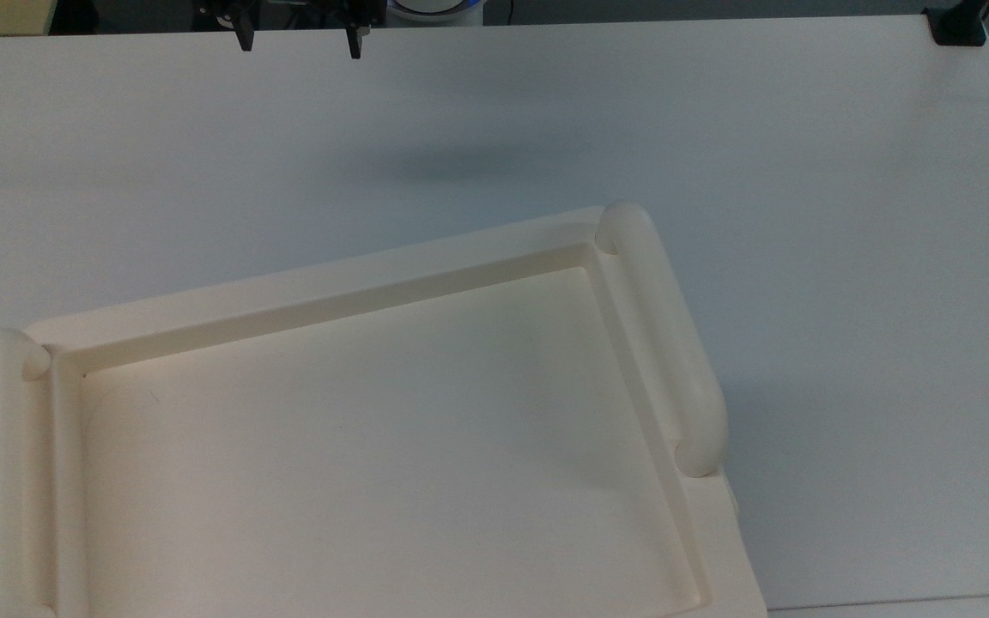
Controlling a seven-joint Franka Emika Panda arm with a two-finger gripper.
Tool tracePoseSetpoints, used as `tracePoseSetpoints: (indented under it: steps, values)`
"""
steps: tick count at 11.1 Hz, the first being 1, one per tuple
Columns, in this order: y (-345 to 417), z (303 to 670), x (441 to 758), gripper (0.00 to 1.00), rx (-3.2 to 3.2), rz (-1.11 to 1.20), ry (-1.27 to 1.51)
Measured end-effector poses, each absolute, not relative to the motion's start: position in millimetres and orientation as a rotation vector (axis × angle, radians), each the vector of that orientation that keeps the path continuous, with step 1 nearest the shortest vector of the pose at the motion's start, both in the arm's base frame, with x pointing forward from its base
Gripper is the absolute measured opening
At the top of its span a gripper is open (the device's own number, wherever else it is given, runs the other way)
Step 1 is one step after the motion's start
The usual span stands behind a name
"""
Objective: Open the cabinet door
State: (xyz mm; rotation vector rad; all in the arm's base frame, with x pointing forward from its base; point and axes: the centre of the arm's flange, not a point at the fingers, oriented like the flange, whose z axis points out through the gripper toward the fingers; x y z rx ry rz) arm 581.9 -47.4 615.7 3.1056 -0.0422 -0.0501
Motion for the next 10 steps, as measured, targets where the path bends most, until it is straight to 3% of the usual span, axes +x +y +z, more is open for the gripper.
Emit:
tracePoseSetpoints:
  steps: [10]
  values:
    - [-54.5, 611.8, 587.8, 1.00, 3.102, -0.020, -0.064]
